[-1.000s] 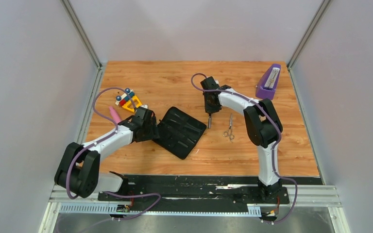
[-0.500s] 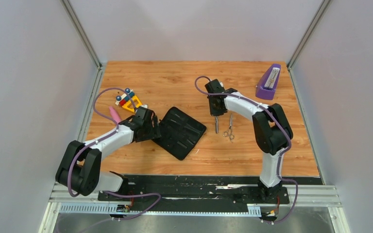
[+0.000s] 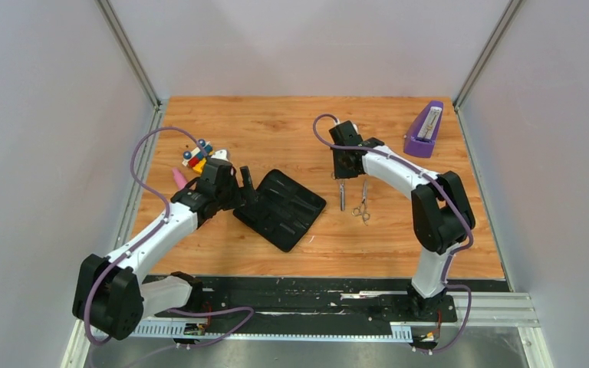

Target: Sort the hair-cutting tools

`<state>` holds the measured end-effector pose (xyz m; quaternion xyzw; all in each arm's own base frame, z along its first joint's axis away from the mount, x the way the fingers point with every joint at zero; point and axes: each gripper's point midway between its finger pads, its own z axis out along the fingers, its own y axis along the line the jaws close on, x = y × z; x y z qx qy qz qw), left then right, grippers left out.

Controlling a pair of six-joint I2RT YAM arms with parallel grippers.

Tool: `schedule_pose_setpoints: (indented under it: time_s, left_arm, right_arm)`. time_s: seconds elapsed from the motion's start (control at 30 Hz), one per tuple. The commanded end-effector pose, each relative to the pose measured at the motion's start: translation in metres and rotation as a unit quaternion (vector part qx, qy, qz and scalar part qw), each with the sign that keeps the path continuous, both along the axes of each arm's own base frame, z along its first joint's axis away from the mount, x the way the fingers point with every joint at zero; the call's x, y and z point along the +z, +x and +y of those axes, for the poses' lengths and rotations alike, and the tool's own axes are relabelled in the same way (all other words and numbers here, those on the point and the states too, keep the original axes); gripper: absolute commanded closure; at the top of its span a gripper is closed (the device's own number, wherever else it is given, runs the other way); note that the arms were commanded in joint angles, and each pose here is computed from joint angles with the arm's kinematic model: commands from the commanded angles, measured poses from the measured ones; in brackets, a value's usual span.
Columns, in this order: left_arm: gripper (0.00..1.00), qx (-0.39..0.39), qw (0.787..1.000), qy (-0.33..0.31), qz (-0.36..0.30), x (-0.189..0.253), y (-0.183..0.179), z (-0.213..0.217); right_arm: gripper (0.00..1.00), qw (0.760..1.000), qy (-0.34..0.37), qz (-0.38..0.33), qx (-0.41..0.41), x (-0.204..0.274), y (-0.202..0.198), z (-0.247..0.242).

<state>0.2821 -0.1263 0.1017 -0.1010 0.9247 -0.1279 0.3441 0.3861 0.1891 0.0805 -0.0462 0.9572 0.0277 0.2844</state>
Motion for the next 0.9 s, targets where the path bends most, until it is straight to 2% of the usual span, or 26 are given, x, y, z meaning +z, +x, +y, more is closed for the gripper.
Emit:
schedule_pose_setpoints:
  time_s: [0.0,0.33,0.5,0.57,0.67,0.87]
  left_arm:
    - [0.02,-0.012,0.999,-0.014,-0.035,0.03,0.005,-0.004]
    - [0.0,-0.023,0.998,-0.023,-0.059,0.044,0.006,-0.006]
    - [0.0,-0.028,0.997,-0.023,-0.061,0.044,0.007,-0.008]
    - [0.0,-0.033,0.997,-0.025,-0.061,0.044,0.008,-0.01]
    - [0.0,-0.043,0.996,-0.032,-0.065,0.046,0.009,-0.014]
    - [0.0,-0.082,0.99,-0.071,-0.086,0.055,0.013,-0.035]
  right_arm:
    - [0.79,1.0,0.004,0.002,-0.02,-0.006,0.019,-0.003]
    - [0.78,0.998,-0.031,0.036,-0.044,-0.048,0.039,-0.01]
    - [0.78,0.996,-0.035,0.065,-0.04,-0.07,0.035,-0.01]
    - [0.83,0.995,-0.036,0.083,-0.036,-0.081,0.028,-0.01]
    - [0.98,0.994,-0.035,0.094,-0.034,-0.086,0.021,-0.011]
    - [1.0,0.998,-0.005,0.046,-0.037,-0.04,0.02,-0.01]
